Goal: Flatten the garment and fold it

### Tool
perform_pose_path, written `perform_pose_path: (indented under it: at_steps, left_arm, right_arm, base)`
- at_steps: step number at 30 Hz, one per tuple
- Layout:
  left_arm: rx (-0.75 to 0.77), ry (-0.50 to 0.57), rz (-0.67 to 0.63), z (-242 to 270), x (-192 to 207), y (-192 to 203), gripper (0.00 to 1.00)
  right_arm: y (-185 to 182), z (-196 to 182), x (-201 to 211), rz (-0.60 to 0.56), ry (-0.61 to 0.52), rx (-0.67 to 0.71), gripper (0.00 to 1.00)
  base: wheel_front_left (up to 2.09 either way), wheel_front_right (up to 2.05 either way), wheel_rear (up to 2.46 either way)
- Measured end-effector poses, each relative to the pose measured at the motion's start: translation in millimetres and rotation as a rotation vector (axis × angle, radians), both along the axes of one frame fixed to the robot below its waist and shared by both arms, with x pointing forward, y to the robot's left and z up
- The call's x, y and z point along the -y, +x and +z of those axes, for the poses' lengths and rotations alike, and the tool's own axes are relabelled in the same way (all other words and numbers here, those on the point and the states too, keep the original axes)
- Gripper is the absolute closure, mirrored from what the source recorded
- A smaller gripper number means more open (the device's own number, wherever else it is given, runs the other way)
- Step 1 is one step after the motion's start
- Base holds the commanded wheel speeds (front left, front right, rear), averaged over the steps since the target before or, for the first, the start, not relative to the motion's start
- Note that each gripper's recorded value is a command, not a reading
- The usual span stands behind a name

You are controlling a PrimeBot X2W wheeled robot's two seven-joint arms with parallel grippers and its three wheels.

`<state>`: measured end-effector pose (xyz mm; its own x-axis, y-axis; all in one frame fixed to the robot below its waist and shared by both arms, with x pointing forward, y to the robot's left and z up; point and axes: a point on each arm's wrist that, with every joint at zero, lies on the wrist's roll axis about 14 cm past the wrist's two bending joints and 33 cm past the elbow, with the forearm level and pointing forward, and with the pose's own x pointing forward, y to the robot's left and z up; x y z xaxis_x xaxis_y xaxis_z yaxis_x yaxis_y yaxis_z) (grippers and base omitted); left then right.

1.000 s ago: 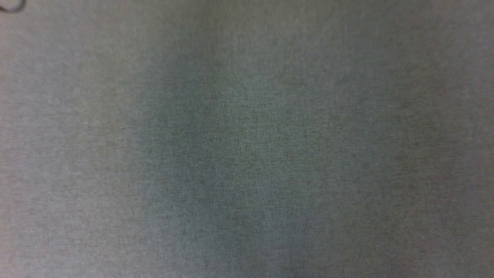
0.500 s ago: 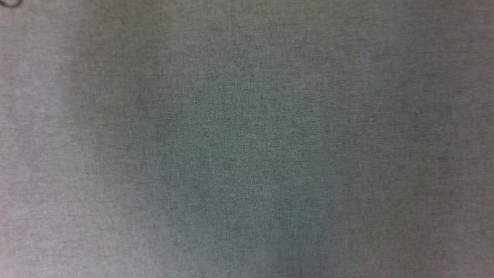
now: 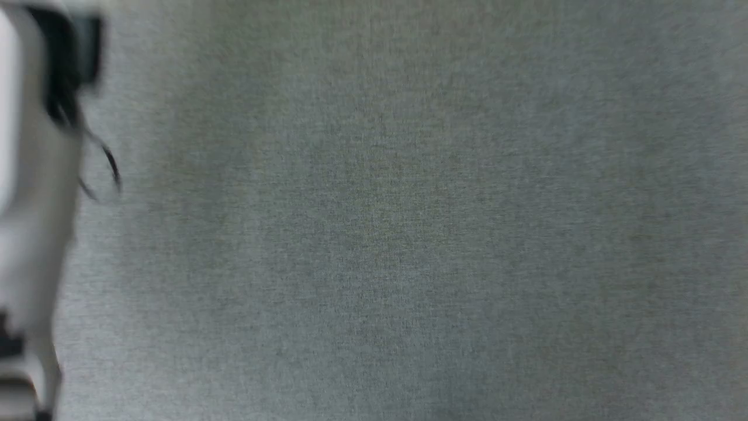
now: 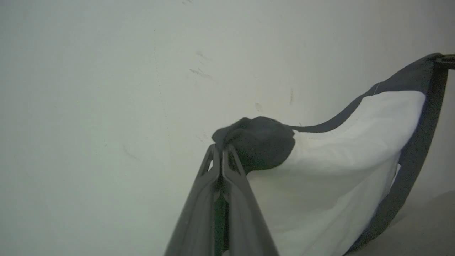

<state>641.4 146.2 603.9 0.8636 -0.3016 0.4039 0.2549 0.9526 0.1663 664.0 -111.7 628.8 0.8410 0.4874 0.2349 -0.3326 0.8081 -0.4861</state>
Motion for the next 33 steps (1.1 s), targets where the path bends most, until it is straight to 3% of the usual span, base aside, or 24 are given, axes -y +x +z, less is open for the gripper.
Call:
perform_pose_path:
  at_steps: [18,33]
  left_arm:
    - [-0.152,0.075,0.021,-25,3,-165,1.0]
    - [-0.609,0.149,-0.11,-111,25,-260,1.0]
  right_arm:
    - [-166,-33,39,-0.096,0.135,-0.198,1.0]
    - [-252,-88,42,-0.158,0.21,-0.44,1.0]
  base:
    - [0.0,0.0,0.0]
    - [0.0,0.0,0.0]
